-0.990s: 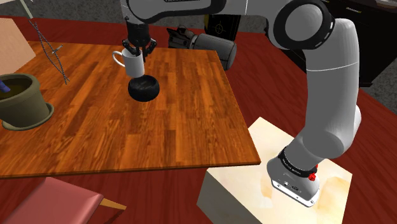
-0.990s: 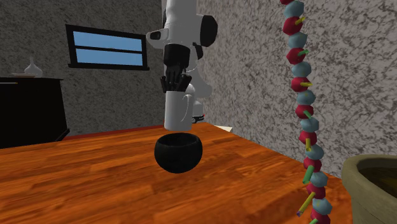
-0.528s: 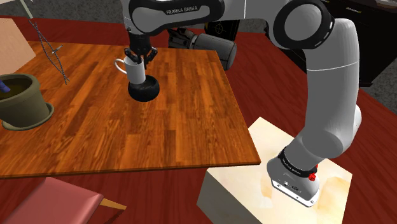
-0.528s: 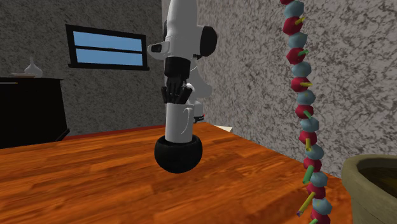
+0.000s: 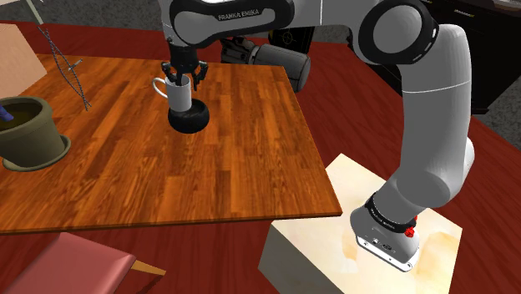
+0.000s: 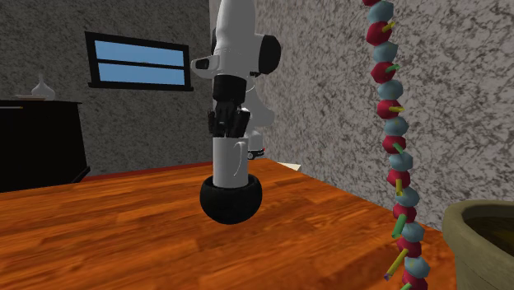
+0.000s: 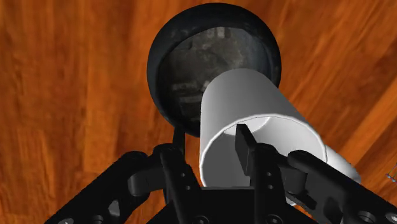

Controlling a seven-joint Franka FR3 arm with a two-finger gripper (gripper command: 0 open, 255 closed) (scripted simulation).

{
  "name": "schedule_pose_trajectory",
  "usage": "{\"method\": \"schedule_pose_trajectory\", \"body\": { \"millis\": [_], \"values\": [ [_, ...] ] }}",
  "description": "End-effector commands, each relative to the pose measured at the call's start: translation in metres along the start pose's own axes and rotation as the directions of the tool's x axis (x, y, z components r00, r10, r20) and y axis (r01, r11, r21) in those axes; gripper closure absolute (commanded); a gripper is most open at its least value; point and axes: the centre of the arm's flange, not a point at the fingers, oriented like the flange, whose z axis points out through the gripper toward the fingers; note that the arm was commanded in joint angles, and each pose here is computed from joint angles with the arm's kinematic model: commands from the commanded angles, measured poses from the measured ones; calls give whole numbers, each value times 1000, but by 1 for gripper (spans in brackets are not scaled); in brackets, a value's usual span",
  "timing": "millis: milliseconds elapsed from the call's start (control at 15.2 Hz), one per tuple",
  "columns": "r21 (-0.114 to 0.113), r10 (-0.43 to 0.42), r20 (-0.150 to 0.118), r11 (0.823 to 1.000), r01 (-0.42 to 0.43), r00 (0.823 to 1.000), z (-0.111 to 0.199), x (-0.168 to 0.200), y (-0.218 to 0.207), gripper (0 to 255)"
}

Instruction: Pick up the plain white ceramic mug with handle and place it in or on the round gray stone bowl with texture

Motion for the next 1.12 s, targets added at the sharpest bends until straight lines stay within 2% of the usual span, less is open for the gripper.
{"method": "schedule_pose_trajectory", "body": {
  "millis": [0,264,528,1056],
  "values": [
    [0,0,0,1000,0,1000,0,0,0,0],
    [0,0,0,1000,0,1000,0,0,0,0],
    [0,0,0,1000,0,1000,-50,0,0,0],
    [0,0,0,1000,0,1000,-50,0,0,0]
  ]
}}
